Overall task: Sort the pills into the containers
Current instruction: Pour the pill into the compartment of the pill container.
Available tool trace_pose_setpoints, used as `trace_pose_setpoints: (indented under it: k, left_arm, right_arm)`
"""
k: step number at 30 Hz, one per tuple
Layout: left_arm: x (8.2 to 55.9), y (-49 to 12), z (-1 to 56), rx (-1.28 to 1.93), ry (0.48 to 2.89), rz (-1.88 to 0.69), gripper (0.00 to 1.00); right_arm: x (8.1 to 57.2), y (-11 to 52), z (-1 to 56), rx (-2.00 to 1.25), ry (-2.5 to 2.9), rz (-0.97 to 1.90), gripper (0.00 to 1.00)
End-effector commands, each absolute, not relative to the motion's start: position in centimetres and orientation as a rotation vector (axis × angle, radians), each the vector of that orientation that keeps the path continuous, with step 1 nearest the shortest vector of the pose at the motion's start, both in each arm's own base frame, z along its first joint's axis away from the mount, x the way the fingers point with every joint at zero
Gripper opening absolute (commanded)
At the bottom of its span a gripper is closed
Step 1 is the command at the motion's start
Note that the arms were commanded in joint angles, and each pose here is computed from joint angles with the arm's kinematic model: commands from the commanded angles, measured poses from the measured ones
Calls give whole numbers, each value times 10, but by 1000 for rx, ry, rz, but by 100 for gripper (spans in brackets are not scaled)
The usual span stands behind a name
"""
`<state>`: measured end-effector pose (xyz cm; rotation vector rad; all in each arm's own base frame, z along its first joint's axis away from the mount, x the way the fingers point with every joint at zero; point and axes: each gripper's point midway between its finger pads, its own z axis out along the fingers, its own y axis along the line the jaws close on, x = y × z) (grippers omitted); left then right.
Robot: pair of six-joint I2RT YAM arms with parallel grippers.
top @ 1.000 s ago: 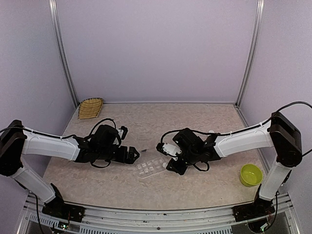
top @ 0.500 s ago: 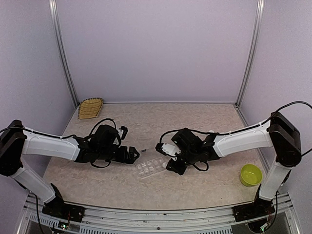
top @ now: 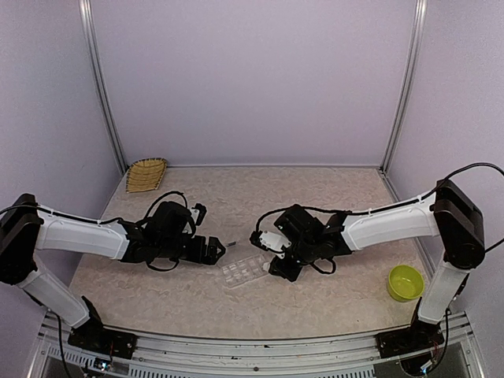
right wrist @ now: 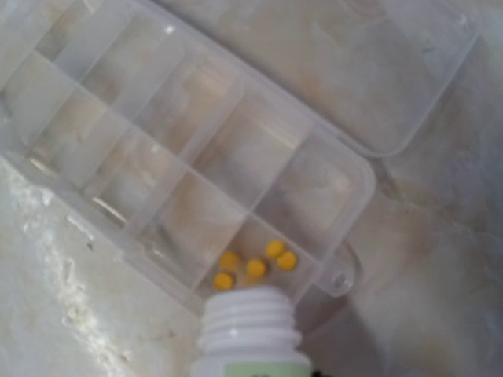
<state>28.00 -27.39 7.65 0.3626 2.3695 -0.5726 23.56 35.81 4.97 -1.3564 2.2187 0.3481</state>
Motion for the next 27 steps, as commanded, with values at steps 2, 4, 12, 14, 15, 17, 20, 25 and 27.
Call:
trace_pose_setpoints:
  k: [2,4,12,14,15,17,20,25,27]
  left_arm:
    - [280,-277,83,354,2343,-598,99]
    - [280,-278,83,355,2342,-599,99]
    - [279,-276,82,352,2343,-594,99]
    - [279,-275,82,353,2344,-591,99]
    - [279,-275,82,353,2343,-591,99]
    - [279,-275,82,353,2344,-592,99]
    - [279,-275,82,351,2342,-593,99]
    - [279,-275,83,349,2341,-594,99]
    - [279,-275,84,349,2341,-594,99]
  right_arm:
    - [229,353,41,-1406,2255,298,9]
    - [230,353,40,-1407,2257,297,9]
    - [230,354,37,-1391,2232,305,8]
    - [231,355,37,-1383,2216,318,8]
    - [231,356,38,-1375,2210,325,8]
    - [232,357,39,-1365,2196,335,8]
    - [233,358,41,-1348,2179,344,8]
    - [232,357,45,-1324,2149,365,8]
    - [233,356,46,-1312,2137,368,7]
